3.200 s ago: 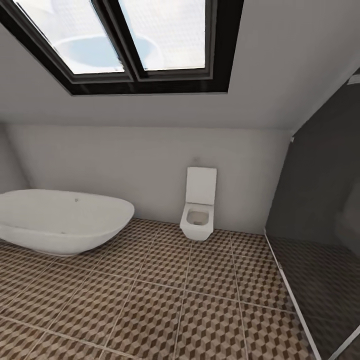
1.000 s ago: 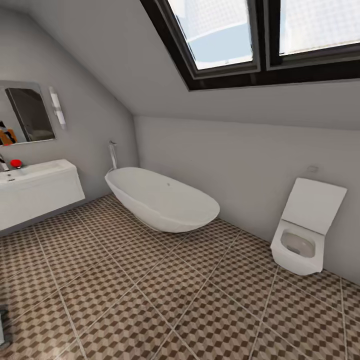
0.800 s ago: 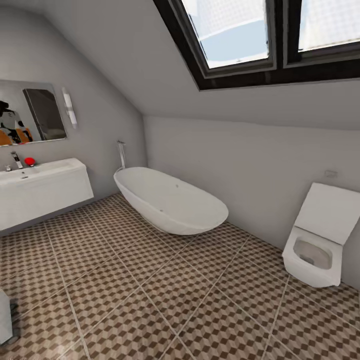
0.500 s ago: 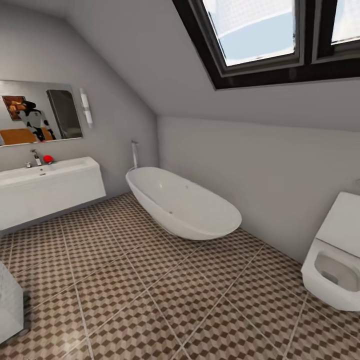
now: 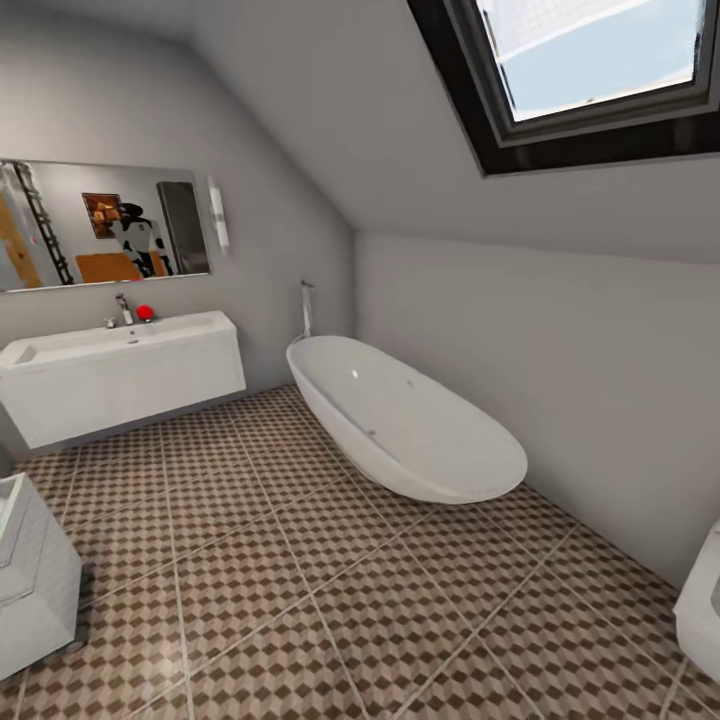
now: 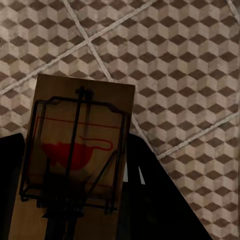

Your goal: Take the four mousetraps from the cabinet in the bathroom and place them on the bathroom floor. Make sure all four end up on the same floor surface, and ensure that at least two of them are either under or directly next to the same bathroom sink.

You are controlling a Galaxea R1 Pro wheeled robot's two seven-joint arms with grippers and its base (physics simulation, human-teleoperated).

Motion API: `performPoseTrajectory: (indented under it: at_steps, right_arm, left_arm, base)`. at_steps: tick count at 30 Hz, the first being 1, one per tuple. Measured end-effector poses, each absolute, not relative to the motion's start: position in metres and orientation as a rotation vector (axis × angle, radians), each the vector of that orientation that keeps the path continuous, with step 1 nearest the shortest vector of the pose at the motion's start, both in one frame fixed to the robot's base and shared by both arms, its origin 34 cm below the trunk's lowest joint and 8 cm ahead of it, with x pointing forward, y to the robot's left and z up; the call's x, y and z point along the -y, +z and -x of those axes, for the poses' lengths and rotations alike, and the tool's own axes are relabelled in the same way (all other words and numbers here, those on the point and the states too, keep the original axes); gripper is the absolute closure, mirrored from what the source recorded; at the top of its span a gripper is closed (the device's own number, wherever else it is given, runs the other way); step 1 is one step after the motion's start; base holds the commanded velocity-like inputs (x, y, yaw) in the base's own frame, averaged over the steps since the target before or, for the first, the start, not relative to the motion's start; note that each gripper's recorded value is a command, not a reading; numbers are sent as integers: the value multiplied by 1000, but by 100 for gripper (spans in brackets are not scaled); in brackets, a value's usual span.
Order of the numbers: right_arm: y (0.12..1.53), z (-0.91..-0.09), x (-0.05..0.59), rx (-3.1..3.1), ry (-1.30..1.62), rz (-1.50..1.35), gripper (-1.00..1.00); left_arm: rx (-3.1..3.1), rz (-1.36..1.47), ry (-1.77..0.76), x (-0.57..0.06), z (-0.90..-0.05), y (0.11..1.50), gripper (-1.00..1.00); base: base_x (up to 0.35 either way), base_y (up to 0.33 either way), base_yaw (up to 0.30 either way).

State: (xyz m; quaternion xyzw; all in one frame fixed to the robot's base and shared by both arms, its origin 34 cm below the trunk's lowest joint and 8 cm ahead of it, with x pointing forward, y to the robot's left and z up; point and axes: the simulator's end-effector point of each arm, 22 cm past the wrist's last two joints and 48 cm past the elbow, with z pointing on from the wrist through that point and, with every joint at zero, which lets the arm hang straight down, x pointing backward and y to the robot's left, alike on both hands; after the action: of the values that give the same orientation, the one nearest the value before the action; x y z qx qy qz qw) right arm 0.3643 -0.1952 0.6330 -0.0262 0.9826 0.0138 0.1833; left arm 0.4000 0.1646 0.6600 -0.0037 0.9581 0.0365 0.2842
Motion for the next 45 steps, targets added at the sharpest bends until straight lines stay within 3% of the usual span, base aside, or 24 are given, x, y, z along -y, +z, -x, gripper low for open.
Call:
performPoseTrajectory:
  at_steps: [22,45]
  right_arm:
    - [633,-364,194,-2772,40,75,100]
    - [633,-364,194,-2772,42,76,100]
  left_arm:
    - [-2564,13,98,-165,-400,660,100]
    - [-2564,15,98,-165,-400,660,100]
  base:
    - [233,-2,234]
    - [237,143,292]
